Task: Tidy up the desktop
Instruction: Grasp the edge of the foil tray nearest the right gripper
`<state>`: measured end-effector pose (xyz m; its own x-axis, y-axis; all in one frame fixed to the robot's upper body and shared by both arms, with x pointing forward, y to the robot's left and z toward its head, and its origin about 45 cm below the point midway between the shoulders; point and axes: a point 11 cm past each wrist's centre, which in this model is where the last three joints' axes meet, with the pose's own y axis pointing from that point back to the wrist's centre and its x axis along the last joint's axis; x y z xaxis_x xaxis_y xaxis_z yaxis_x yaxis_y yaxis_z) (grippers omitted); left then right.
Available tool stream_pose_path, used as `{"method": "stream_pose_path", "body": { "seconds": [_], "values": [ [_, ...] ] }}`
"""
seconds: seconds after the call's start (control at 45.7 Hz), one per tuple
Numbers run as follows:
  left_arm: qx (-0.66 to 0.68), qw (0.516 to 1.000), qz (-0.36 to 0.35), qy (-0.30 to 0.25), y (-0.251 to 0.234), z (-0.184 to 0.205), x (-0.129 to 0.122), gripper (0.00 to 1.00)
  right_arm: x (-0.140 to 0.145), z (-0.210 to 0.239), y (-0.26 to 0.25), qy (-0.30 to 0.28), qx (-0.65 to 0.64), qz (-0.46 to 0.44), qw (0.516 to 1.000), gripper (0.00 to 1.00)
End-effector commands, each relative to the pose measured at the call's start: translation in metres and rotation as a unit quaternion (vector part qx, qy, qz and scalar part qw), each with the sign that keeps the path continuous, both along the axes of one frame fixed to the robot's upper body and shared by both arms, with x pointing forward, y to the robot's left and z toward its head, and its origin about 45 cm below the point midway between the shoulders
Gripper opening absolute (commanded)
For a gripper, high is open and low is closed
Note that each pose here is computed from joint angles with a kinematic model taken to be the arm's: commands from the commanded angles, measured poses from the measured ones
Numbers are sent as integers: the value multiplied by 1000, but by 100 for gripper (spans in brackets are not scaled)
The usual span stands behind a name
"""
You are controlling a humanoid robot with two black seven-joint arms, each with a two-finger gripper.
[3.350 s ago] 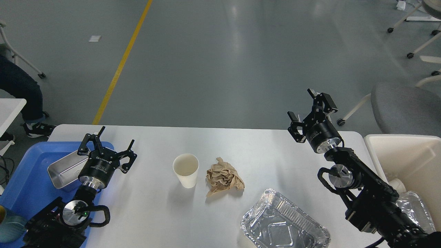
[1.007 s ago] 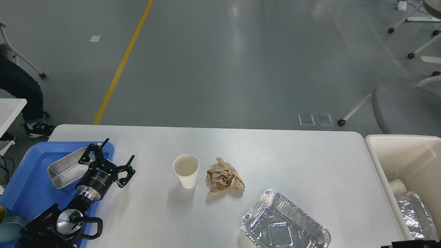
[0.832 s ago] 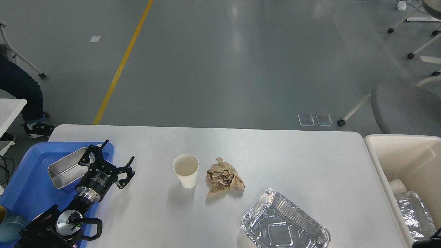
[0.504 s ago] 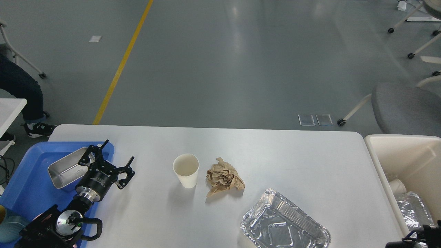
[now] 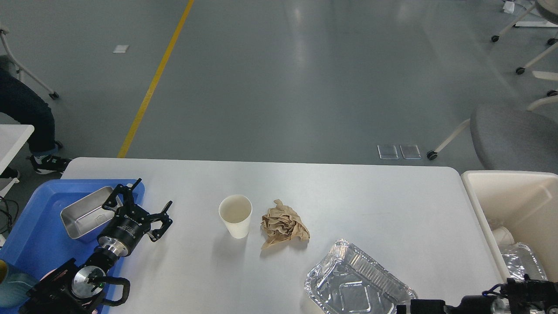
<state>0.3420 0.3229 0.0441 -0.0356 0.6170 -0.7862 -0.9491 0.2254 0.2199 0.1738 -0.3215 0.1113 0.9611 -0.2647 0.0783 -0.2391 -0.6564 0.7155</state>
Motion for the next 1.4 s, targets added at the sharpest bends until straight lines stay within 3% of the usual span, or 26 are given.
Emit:
{"method": "stream_pose_path", "body": {
  "seconds": [0.0,0.744,0.832,1.073,1.314,1.379],
  "values": [
    [3,1000,1,0,3,1,0,97,3,-4,1,0,2,-6,1000,100],
    [8,1000,6,3,11,-1,-4,97,-4,-31,21,25,8,-14,1000,100],
    [16,1000,9,5,20,-1,-7,97,-3,-37,19,30,-6,-19,999,91],
    [22,1000,12,6,28,0,-9,97,2,-37,22,16,-16,-4,1000,50],
    [22,1000,12,6,28,0,-9,97,4,-35,23,12,-17,0,1000,24],
    [22,1000,12,6,28,0,-9,97,5,-35,23,11,-17,0,1000,22]
  ]
}}
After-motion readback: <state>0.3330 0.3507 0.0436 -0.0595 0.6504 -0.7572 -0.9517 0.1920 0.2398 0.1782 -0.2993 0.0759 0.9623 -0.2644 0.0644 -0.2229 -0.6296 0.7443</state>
